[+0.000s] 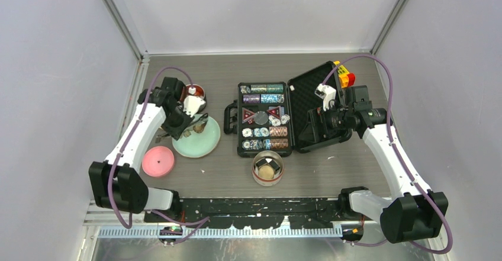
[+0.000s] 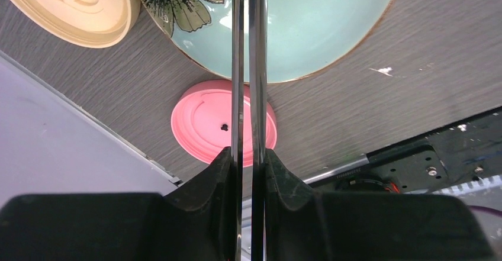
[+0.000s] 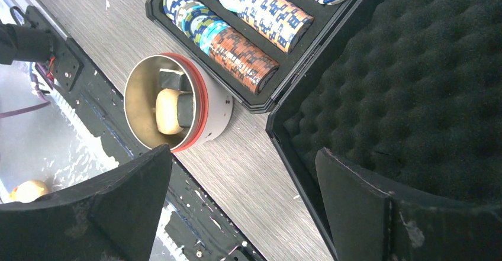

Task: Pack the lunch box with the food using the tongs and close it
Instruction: Pick up the fake food from the plate, then place the fake food in the packing box.

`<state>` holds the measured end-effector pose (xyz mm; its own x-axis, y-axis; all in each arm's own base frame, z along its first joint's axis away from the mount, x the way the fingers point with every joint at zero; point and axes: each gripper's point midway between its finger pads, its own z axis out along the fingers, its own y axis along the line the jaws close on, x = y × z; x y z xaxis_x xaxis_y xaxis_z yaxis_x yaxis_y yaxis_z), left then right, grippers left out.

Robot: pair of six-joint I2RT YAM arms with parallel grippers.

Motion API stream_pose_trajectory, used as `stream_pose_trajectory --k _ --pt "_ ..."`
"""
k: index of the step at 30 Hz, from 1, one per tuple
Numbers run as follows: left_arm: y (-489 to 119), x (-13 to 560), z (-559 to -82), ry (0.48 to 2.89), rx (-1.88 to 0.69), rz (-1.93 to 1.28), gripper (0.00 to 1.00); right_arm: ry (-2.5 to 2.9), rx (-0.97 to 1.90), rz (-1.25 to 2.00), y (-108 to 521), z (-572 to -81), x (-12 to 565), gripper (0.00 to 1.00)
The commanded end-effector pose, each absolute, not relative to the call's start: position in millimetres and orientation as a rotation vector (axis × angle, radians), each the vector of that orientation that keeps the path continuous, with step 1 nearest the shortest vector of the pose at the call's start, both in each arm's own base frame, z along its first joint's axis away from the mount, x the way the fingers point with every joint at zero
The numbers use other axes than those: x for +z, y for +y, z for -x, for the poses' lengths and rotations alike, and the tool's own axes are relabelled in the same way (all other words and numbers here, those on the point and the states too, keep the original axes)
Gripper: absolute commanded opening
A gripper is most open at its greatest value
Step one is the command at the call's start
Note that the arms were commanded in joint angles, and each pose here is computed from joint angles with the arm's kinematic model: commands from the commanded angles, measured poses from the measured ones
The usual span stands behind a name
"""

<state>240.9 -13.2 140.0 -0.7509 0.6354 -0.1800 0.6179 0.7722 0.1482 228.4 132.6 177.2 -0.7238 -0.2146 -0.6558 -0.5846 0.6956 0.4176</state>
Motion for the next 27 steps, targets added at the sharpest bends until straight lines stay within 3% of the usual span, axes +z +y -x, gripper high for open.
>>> stream_pose_trajectory --k 1,14,27 --pt "-31.0 171.8 -237.2 2.661 -0.006 -0.963 0.0 2.269 0.831 0.628 133.3 -231.2 187.2 0.95" --pt "-11.0 233.0 -309.3 2.526 0.085 -0.757 0.0 2.264 0.829 0.636 133.1 -229.1 188.2 0.96" --pt "13.8 201.8 -353.3 2.592 0.127 -0.702 0.06 2.264 0.821 0.637 132.1 -227.7 188.0 0.96"
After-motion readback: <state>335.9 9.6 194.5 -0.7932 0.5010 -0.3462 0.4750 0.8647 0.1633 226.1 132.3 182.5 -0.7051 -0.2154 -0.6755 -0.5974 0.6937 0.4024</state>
